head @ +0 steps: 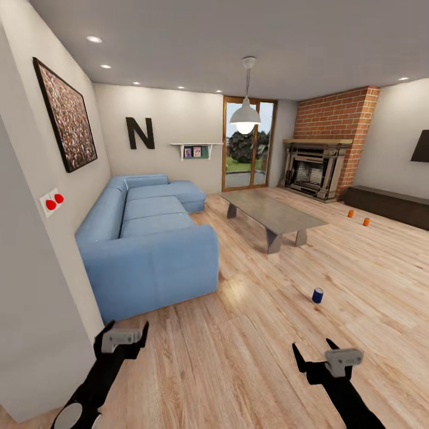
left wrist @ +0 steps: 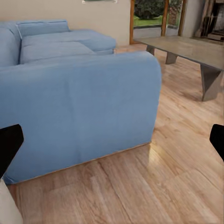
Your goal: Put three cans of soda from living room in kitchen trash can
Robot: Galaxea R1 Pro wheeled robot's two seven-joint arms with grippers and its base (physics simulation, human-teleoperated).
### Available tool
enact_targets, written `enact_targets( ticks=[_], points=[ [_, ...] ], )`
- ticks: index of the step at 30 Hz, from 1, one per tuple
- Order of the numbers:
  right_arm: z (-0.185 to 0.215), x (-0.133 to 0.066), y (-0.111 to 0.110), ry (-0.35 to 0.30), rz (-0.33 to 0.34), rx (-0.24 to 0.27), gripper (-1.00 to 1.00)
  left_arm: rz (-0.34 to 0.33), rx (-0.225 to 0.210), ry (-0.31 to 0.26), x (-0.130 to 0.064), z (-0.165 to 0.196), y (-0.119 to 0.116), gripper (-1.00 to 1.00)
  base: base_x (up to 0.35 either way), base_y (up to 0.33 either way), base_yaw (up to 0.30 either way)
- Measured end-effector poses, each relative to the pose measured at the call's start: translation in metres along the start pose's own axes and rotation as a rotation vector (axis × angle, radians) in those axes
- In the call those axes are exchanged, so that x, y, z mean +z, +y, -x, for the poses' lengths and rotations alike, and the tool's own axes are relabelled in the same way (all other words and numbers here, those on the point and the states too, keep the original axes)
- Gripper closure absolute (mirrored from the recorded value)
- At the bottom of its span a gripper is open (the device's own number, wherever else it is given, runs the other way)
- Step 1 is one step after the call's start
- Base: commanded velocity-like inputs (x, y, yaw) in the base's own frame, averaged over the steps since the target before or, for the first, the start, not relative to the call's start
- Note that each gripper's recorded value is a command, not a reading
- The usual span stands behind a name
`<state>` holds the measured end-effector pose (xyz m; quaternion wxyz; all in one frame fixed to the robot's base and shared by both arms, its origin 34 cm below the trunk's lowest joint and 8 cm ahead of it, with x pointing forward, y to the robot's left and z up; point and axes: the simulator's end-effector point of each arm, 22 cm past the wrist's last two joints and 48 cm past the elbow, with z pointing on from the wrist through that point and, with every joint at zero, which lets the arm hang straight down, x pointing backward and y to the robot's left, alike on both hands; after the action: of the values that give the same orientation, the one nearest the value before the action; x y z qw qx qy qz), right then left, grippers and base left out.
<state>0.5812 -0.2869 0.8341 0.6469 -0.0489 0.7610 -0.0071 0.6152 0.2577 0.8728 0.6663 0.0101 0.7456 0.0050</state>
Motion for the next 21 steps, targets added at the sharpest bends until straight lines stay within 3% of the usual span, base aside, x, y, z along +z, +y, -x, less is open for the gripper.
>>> enact_targets(
  ticks=[3,7,10,12,16,17,18,21],
  points=[
    [0.014,-0.007,-0.024,-0.036,-0.016,0.011,-1.00,0.009,0.005,-0.028,-0.004,0.008,0.007,-1.00,0.000,0.000,0.000],
    [0.015,-0.018,-0.054,-0.065,-0.018,0.046,-1.00,0.021,0.014,-0.012,-0.018,-0.009,0.017,-1.00,0.000,0.000,0.000],
    [-0.014,-0.029,-0.075,-0.028,-0.013,0.089,-1.00,0.014,0.023,-0.004,-0.032,-0.030,0.020,-1.00,0.000,0.000,0.000],
    [-0.042,-0.037,-0.082,-0.002,-0.017,0.111,-1.00,0.009,0.031,0.000,-0.039,-0.046,0.020,-1.00,0.000,0.000,0.000],
    [-0.059,-0.043,-0.083,0.000,-0.020,0.112,-1.00,0.004,0.034,0.043,-0.046,-0.077,0.019,-1.00,0.000,0.000,0.000],
    [-0.065,-0.044,-0.082,0.008,-0.017,0.100,-1.00,0.004,0.032,0.076,-0.050,-0.095,0.018,-1.00,0.000,0.000,0.000],
    [-0.081,-0.046,-0.083,0.036,-0.043,0.082,-1.00,0.007,0.027,0.145,-0.059,-0.132,0.019,-1.00,0.000,0.000,0.000],
    [-0.094,-0.042,-0.070,0.065,-0.037,0.085,-1.00,0.009,0.026,0.168,-0.062,-0.143,0.019,-1.00,0.000,0.000,0.000]
  ],
)
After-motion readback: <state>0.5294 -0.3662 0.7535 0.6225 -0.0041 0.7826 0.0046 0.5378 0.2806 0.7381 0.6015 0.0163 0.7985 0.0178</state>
